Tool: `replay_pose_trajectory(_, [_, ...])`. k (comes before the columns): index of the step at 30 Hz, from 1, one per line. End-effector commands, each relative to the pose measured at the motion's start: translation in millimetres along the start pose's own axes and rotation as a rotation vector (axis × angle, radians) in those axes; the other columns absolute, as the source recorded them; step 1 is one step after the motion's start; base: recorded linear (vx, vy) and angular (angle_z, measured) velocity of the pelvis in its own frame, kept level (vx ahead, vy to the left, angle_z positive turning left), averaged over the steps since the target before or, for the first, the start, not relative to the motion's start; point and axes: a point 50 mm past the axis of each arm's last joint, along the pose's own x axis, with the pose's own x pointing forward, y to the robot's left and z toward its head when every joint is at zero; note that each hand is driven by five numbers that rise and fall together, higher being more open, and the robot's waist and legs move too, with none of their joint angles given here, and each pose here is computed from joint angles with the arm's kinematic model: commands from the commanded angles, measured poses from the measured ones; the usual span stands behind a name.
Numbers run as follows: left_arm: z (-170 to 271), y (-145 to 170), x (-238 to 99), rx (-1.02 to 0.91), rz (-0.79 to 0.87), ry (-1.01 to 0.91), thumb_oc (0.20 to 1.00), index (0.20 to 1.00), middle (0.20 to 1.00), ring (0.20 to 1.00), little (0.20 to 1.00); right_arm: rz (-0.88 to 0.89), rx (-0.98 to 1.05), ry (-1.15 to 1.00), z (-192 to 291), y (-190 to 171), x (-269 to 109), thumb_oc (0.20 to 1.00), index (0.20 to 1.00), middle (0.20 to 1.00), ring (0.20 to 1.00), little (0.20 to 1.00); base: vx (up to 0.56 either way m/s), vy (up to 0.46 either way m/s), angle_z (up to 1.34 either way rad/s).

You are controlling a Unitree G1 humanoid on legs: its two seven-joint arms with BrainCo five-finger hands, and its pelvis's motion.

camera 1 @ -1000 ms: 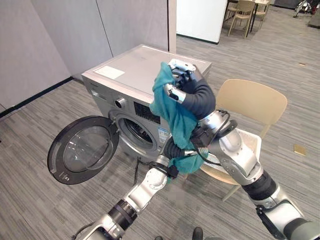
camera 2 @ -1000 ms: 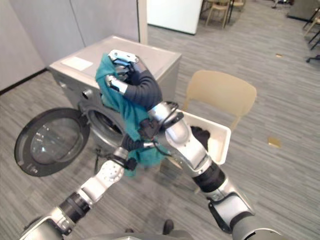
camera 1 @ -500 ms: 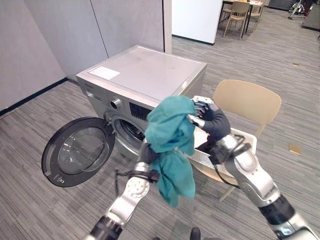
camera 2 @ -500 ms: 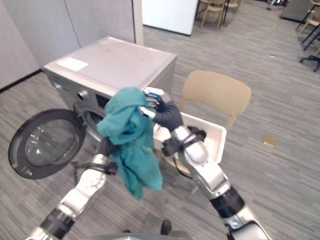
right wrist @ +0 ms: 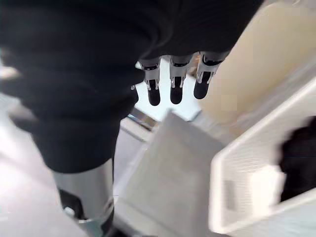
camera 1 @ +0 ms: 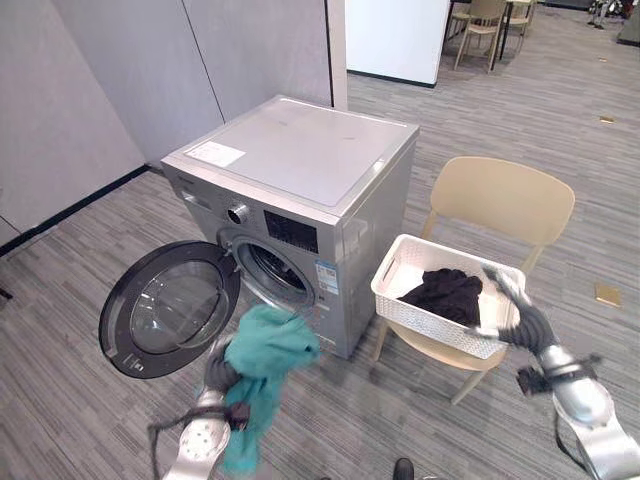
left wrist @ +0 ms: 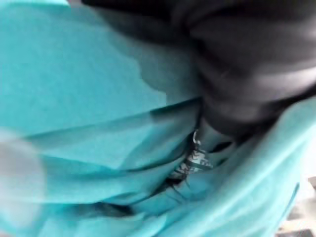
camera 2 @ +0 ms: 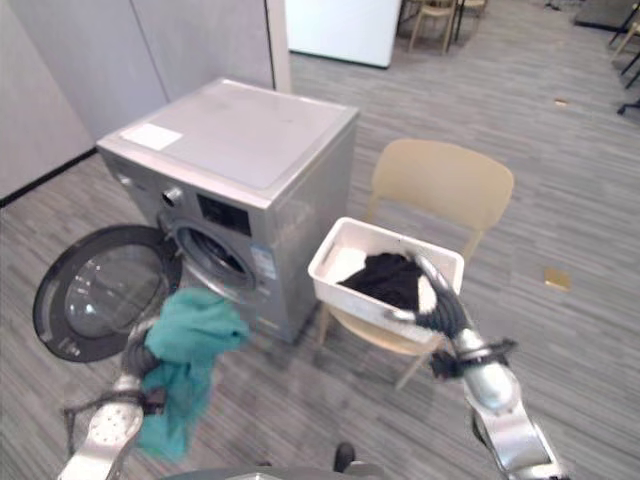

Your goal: Grab the laundry basket,head to the washer,open it,put in the laundry and shut it.

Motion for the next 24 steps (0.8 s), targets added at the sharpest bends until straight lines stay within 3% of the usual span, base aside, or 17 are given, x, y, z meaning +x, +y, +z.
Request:
replay_pose_trajectory(1, [-9,27,2,0.036,0.068,0.022,0.200,0.200,0.200,0.200,0.200,0.018,0.011,0.041,-13,15,4,1.000,1.000,1.000,1.000,1.000,-0.04,-0.011,-0.02])
replay_pose_trajectory(5, [-29,28,1,-0.017,0.101,0.123,0.200,0.200,0.200,0.200,0.200,0.019,0.015,0.152,-36,24,5,1.000,1.000,1.000,1.000,1.000,-0.09,-0.012,0.01])
replay_pose_trajectory(12, [-16,19,17,-0.040,0.088,0.086,0.200,0.200,0.200,0.200,0.200,0.012,0.051,0.235,-50,41,10,1.000,1.000,1.000,1.000,1.000,-0.11,0.025,0.33])
replay_pose_trajectory(24, [9,5,30,-0.026,0.011,-0.008,0.200,0.200,0.200,0.200,0.200,0.056,0.009,0.237,-46,57,22,1.000,1.000,1.000,1.000,1.000,0.13,0.196,0.92])
